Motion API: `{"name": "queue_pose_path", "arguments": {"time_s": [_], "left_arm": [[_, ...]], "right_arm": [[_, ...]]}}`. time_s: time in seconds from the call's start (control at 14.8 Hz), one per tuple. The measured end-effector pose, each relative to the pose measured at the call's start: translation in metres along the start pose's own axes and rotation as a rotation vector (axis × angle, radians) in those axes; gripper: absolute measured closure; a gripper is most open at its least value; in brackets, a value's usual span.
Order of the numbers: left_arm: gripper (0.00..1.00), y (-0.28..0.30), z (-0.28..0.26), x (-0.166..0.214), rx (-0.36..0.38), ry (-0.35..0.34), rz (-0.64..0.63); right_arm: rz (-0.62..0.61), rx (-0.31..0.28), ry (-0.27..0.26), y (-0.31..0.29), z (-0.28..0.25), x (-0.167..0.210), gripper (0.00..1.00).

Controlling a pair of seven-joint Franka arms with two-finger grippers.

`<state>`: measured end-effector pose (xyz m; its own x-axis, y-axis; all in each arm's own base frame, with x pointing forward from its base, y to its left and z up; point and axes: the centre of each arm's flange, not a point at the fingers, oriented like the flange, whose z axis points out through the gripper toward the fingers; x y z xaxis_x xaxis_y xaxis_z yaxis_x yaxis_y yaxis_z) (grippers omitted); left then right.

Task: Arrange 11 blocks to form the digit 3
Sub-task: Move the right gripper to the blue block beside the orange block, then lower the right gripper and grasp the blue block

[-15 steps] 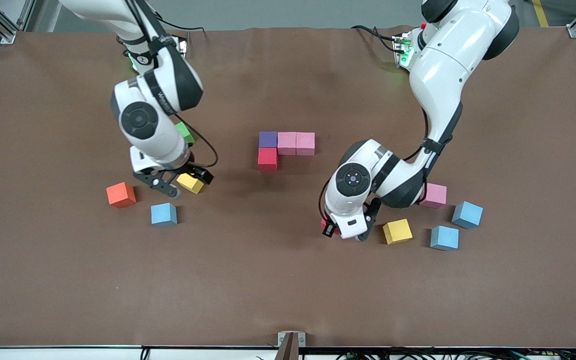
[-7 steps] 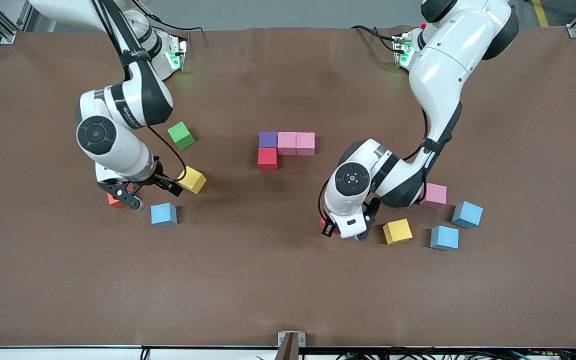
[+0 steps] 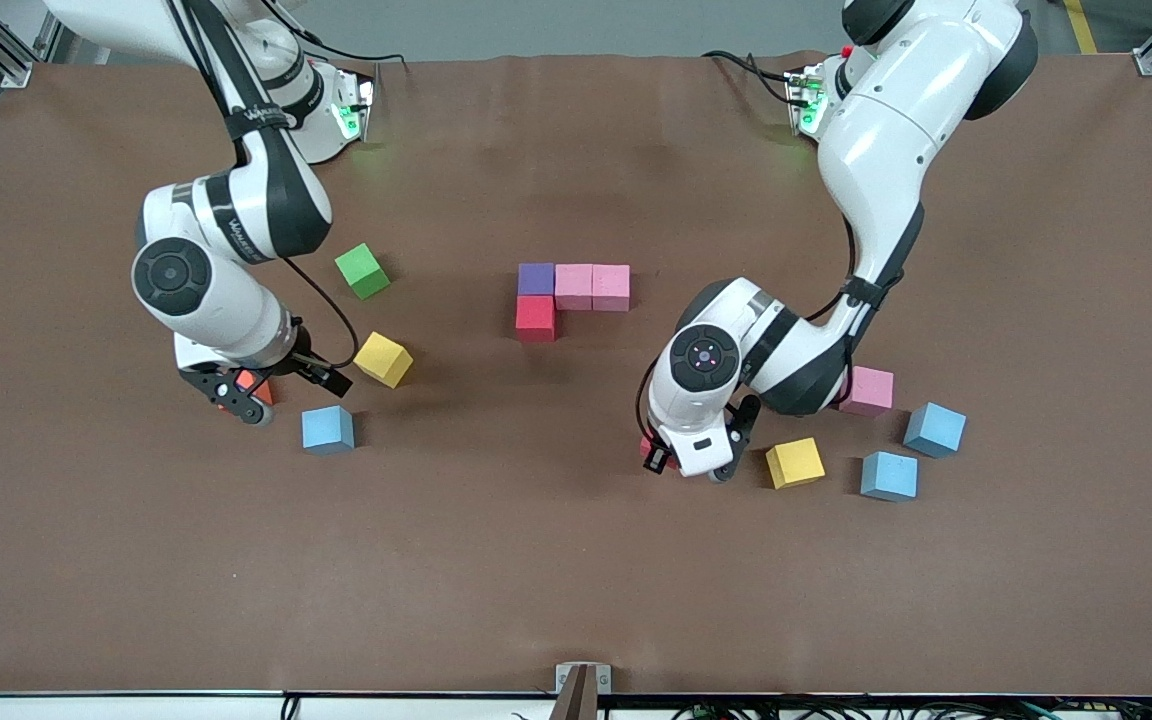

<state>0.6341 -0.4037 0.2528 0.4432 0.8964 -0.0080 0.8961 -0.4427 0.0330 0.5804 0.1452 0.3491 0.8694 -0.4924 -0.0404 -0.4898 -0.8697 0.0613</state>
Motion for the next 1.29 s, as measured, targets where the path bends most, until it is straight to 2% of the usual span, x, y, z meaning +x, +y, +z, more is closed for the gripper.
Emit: {"name": "queue_pose_path", "arguments": {"time_s": [0.27, 0.68, 1.01, 1.29], "left_arm": [[0.39, 0.000, 0.000, 0.001, 0.000, 0.000, -0.001], [0.39, 0.000, 0.000, 0.002, -0.001, 0.001, -0.002], [0.39, 0.000, 0.000, 0.003, -0.001, 0.001, -0.003], [0.39, 0.000, 0.000, 0.003, -0.001, 0.001, -0.004]], "right_arm": [[-0.200, 0.007, 0.002, 0.026, 0.020, 0.027, 0.00], [-0.425, 0.036, 0.058, 0.014, 0.071, 0.042, 0.00], [-0.481, 0.062, 0.107, 0.001, 0.104, 0.044, 0.00], [-0.491, 0.068, 0.123, 0.000, 0.111, 0.044, 0.00]]}}
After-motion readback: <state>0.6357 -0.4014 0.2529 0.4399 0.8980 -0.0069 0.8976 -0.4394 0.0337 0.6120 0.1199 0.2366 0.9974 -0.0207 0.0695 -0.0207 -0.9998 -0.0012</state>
